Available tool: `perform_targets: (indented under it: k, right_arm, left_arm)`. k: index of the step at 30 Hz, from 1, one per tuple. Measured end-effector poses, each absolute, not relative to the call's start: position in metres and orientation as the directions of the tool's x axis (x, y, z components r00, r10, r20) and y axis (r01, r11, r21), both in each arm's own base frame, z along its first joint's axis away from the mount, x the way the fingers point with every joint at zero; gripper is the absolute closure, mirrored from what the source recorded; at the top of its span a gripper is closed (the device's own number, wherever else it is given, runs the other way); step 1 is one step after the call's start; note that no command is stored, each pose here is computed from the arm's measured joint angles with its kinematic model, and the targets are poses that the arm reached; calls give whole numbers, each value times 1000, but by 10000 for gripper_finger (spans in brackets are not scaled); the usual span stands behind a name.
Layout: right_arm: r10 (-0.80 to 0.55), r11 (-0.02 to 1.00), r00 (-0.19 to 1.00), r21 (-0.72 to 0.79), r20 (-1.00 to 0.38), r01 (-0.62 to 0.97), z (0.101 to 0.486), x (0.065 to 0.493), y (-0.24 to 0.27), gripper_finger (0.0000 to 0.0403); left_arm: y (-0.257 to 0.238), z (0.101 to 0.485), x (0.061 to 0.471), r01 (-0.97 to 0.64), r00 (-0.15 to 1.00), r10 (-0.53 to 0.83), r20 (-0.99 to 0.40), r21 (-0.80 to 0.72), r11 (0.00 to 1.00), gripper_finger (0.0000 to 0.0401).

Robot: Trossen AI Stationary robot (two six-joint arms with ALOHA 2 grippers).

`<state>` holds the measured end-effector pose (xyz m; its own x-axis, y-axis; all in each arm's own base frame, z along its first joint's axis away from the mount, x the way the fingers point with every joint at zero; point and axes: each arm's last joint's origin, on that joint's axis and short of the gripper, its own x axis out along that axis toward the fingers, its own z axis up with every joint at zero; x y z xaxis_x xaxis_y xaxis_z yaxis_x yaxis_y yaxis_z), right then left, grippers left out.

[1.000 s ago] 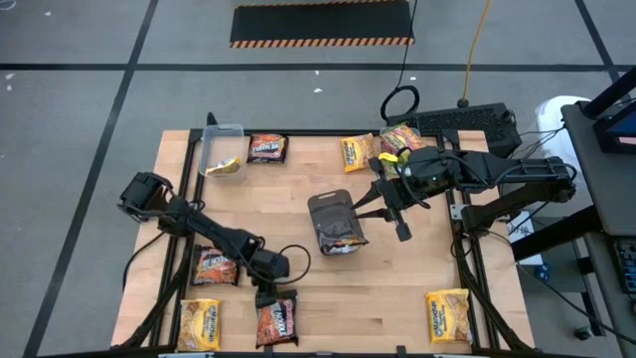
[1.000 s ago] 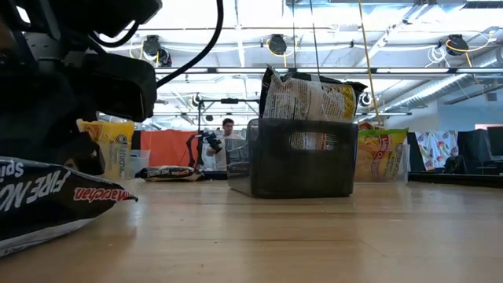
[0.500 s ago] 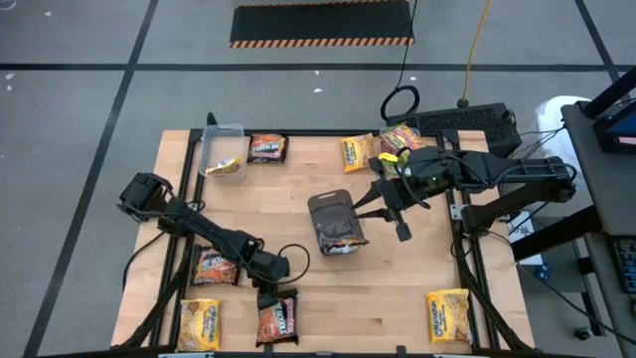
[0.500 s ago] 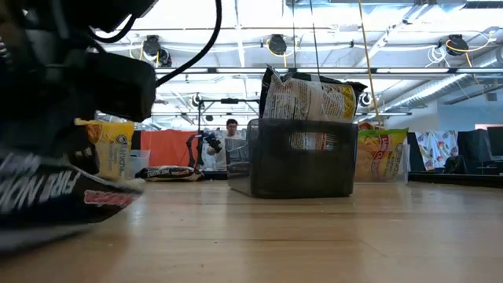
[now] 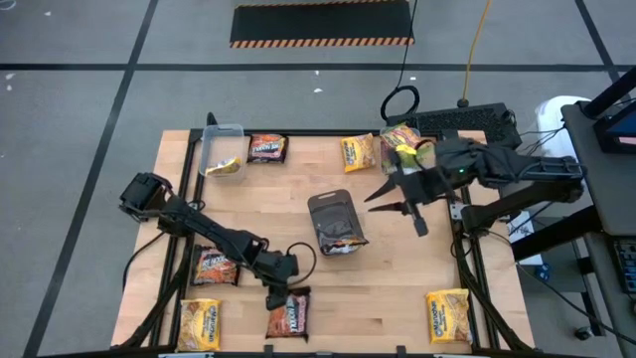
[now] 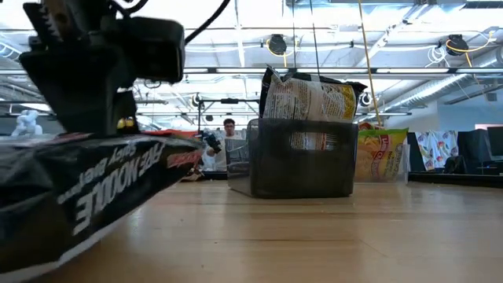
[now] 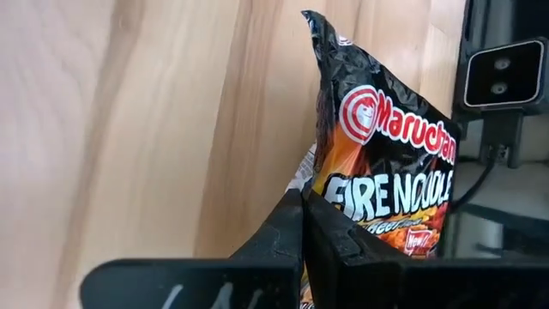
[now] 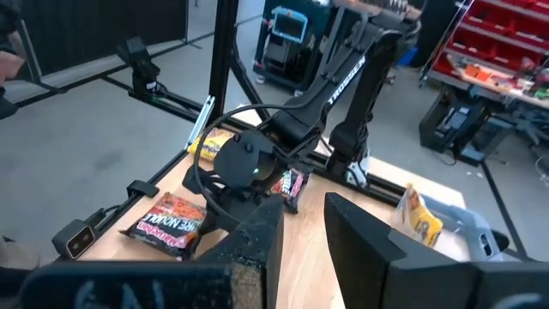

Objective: Sort Maruchan noodles
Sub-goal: Put the bottom black noodle pack into the black bin

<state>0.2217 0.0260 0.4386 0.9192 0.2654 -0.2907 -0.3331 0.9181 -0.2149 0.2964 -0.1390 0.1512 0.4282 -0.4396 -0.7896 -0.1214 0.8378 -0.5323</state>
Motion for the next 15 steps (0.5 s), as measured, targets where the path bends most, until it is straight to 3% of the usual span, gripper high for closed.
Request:
perform_targets:
  k: [6,15]
  right_arm:
    - [260,921,936,-230,-238,-314,449,202,24,319]
    - [139,946,970,-264,-200,-190,459,178,18,319]
  left_arm:
    - [-138,175,306,-91,392,-332,-858,-396,914,400]
    - [-122,215,321,-93,376,-203,-904,-255,962,401]
